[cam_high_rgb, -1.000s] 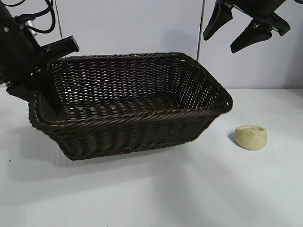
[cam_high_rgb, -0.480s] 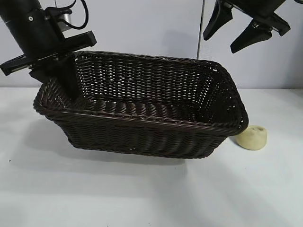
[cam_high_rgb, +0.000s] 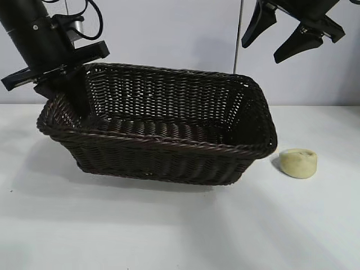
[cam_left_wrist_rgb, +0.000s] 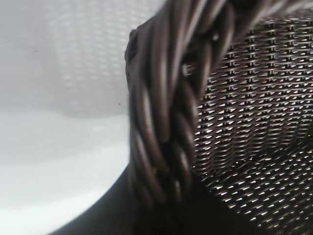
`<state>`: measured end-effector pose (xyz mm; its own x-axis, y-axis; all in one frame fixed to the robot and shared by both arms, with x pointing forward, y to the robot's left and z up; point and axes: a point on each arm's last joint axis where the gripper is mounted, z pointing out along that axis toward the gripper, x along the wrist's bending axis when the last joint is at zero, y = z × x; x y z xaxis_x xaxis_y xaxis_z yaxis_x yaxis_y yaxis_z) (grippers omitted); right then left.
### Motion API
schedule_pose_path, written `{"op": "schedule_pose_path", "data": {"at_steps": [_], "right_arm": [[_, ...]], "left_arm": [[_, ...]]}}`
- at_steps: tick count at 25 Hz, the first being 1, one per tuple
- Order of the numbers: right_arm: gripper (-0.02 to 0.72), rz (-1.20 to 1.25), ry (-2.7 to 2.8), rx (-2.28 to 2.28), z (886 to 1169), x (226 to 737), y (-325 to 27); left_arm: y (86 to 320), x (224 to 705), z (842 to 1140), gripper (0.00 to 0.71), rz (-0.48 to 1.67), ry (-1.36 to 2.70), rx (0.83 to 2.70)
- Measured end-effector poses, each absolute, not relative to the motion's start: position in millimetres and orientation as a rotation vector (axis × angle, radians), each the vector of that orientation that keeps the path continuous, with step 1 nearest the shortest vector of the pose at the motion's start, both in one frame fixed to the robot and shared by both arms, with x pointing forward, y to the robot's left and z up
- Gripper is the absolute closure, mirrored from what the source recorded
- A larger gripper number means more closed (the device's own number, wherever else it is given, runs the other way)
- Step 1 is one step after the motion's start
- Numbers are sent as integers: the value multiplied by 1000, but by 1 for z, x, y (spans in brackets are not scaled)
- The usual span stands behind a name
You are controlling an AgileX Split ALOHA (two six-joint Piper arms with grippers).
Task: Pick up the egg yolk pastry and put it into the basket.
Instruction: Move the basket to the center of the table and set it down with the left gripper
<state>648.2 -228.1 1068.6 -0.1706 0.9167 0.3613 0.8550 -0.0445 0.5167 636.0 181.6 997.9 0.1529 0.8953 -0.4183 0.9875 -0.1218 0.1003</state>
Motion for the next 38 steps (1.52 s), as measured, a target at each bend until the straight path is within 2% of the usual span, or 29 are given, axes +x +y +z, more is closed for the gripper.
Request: {"op": "schedule_pose_path", "data": {"at_steps": [4, 8, 21, 30, 32, 36, 38], "right_arm": [[208, 1011, 2104, 1960, 1069, 648, -228], [208, 1011, 2104, 1960, 1069, 648, -228], [208, 1011, 2104, 1960, 1069, 648, -228], [208, 1011, 2104, 1960, 1069, 648, -228], [208, 1011, 2104, 1960, 1069, 648, -228], [208, 1011, 2104, 1960, 1069, 648, -228], [208, 1011, 2104, 1960, 1069, 648, -228]], "left_arm": [[181, 636, 991, 611, -403, 1794, 2113], [180, 639, 969, 611, -459, 1818, 2140], [179, 647, 925, 611, -493, 1852, 2152], [177, 648, 924, 606, -498, 1832, 2139], [177, 648, 924, 545, -506, 1832, 2130], [175, 648, 925, 296, -522, 1830, 2114], [175, 648, 926, 225, -519, 1827, 2114]]}}
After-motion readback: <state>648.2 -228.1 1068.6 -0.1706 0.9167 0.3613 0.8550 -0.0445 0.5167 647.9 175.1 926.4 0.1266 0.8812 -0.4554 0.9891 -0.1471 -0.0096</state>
